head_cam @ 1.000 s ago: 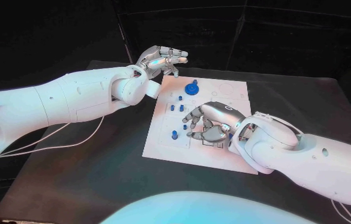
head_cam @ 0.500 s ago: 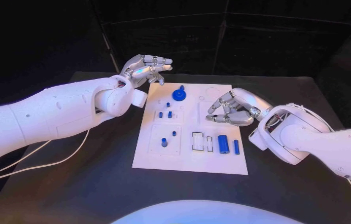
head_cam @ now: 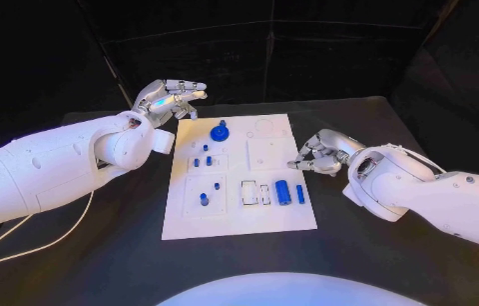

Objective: Assemble the parts on the task board

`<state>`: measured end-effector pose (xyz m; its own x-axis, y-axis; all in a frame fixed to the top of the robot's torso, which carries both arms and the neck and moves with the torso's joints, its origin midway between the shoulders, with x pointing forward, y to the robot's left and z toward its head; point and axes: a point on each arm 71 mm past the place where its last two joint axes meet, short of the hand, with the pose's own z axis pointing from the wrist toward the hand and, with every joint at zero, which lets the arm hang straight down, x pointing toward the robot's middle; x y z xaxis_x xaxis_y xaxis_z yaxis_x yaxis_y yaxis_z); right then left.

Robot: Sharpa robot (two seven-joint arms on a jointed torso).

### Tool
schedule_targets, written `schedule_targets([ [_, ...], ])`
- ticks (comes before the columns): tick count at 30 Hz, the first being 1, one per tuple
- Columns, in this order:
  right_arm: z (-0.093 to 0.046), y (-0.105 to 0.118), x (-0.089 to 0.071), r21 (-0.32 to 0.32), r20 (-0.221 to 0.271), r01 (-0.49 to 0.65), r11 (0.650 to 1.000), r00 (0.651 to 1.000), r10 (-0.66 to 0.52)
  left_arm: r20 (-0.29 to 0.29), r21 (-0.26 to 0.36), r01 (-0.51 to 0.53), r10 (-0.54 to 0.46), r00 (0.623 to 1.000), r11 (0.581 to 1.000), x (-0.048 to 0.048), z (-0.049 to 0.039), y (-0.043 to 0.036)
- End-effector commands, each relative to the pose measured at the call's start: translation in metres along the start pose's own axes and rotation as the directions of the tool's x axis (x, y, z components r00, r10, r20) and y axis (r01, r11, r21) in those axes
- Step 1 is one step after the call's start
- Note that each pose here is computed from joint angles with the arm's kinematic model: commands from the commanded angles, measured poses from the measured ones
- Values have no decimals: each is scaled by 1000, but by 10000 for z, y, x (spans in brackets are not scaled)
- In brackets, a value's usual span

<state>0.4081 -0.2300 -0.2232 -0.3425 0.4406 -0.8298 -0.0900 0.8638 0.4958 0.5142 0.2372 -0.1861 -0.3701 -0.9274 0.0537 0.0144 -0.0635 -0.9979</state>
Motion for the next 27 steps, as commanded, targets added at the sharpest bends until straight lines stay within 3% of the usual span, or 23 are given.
schedule_targets([
  [1,-8,-5,39,46,41,101,994,994,-103,-10,8,5,-5,1000,1000,8,-8,-17],
  [15,-3,159,287,-6,22,138,990,990,-137,-9,6,5,-5,1000,1000,-12,-31,-24],
  [27,-4,158,418,7,-62,175,984,983,-175,-10,3,5,-5,1000,1000,-16,-32,-22],
])
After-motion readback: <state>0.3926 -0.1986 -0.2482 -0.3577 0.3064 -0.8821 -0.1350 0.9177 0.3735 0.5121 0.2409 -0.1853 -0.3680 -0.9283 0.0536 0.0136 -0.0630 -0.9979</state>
